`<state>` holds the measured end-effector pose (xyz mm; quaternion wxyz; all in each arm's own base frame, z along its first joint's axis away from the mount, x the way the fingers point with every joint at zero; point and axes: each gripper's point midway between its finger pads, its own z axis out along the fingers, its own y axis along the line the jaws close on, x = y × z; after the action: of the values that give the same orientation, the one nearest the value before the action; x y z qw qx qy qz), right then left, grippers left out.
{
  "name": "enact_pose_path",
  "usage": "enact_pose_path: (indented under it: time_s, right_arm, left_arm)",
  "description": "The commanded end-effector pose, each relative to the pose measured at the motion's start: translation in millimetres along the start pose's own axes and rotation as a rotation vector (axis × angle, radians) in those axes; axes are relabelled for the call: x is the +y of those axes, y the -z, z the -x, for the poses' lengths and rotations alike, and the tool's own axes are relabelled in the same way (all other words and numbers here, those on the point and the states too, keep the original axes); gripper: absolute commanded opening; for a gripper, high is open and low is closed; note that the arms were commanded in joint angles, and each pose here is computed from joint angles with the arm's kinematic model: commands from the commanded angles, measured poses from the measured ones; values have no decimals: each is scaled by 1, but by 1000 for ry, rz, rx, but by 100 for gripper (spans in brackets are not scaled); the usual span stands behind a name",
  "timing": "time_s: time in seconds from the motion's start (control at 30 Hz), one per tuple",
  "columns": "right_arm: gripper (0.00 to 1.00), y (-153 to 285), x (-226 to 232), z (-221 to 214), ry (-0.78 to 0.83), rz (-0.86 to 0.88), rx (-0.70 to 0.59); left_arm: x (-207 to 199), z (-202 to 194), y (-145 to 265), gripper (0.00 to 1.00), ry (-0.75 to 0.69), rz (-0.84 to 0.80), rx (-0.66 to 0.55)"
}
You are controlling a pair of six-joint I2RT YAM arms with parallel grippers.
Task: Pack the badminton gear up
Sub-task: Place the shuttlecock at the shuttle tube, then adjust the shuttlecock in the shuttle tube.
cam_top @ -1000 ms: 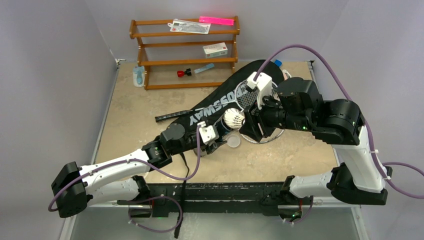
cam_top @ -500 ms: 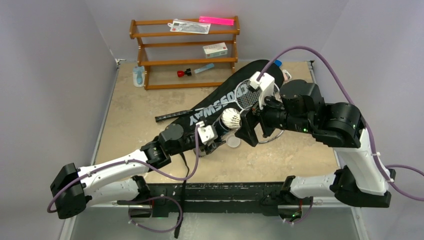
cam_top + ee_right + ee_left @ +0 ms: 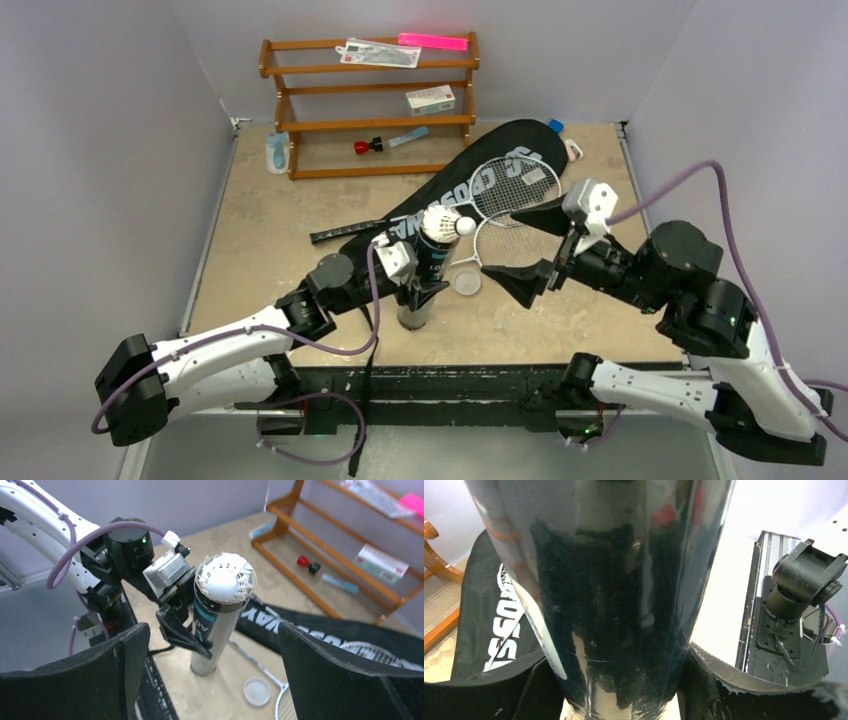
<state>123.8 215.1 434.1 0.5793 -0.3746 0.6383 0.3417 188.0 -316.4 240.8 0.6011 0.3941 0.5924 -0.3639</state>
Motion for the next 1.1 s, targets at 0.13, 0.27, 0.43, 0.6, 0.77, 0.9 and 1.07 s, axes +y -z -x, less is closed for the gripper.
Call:
enact_pose_path:
  time_s: [0.13,0.27,0.43,0.6,0.77,0.9,1.07]
  right_arm:
    - [99,-20,-3,31,116,-1,-207]
    - [99,-33,-5,23,107,-8,-240]
    - [99,-49,-5,19,110,-8,-343]
    - [97,-64,-8,14,125,-26,-385]
    - [91,-69,-22,21,55,-107,-478]
    - [91,-75,-24,30,2,-113,-536]
    - [91,-81,-31,37,-9,-149,-572]
  left_arm:
    - [3,38,8,55,77,32,-232]
    - [14,37,10,55,78,91,-255]
    - [42,29,14,55,120,259,-261]
    - [48,24,8,54,79,285,-202]
    - [53,15,4,55,97,314,-185]
    - [53,11,1,55,110,317,-181]
    - [52,13,1,55,111,309,-187]
